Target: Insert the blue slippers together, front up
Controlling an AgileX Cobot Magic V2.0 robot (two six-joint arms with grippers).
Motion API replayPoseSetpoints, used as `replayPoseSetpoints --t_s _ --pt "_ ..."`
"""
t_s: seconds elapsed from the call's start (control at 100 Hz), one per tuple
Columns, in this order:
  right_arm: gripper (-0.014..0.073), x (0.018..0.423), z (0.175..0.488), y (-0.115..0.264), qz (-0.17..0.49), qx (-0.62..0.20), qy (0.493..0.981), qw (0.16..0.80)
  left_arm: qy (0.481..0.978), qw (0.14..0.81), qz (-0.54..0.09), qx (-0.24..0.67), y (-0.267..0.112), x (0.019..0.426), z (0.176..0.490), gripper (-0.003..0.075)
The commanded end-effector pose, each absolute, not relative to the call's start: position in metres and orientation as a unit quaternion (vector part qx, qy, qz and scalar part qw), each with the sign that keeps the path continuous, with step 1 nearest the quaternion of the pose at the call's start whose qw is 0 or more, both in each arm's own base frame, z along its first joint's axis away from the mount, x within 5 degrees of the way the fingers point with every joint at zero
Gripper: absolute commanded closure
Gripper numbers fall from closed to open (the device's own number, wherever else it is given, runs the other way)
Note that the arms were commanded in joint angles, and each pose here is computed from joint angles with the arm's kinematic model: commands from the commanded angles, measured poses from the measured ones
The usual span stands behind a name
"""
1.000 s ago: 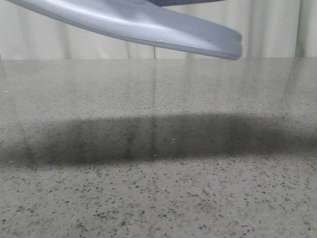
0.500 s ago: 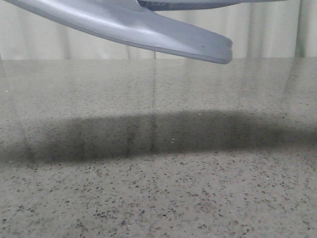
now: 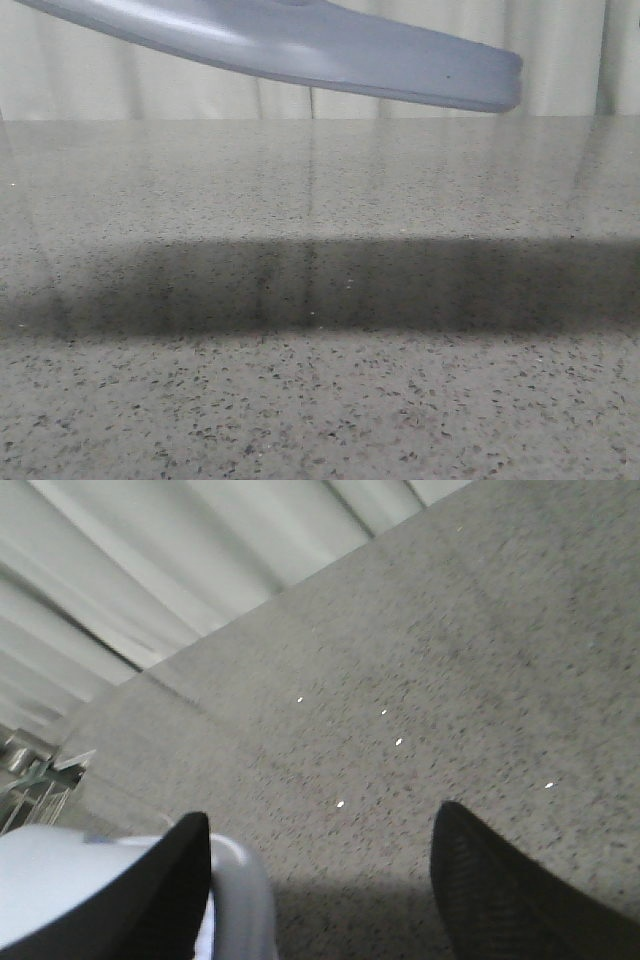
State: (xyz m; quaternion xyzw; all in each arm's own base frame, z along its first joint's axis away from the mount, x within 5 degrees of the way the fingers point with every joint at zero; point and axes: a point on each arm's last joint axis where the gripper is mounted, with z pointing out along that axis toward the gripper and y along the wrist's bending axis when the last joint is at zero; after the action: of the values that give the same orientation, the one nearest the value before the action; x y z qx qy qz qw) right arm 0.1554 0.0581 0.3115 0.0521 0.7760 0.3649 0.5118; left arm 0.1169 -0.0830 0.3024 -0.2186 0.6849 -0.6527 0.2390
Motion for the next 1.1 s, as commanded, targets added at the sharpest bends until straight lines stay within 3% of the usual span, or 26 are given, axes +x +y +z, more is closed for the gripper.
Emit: replayPoseSetpoints --t_s 0.0,0.3,1.09 --pt "0.0186 0.16 0.323 0.051 0.339 0.069 0.762 0.547 0.646 0.227 -0.694 -0.223 -0.084 0.117 0.321 0.0704" --pt "0.0186 0.166 0.324 0.038 0.278 0.108 0.753 0.586 0.657 0.24 -0.675 -0.237 -0.083 0.122 0.316 0.0704" --pt "0.0191 0.165 0.324 0.04 0.282 0.099 0.755 0.584 0.739 0.199 -0.594 -0.248 -0.095 0.18 0.259 0.0704"
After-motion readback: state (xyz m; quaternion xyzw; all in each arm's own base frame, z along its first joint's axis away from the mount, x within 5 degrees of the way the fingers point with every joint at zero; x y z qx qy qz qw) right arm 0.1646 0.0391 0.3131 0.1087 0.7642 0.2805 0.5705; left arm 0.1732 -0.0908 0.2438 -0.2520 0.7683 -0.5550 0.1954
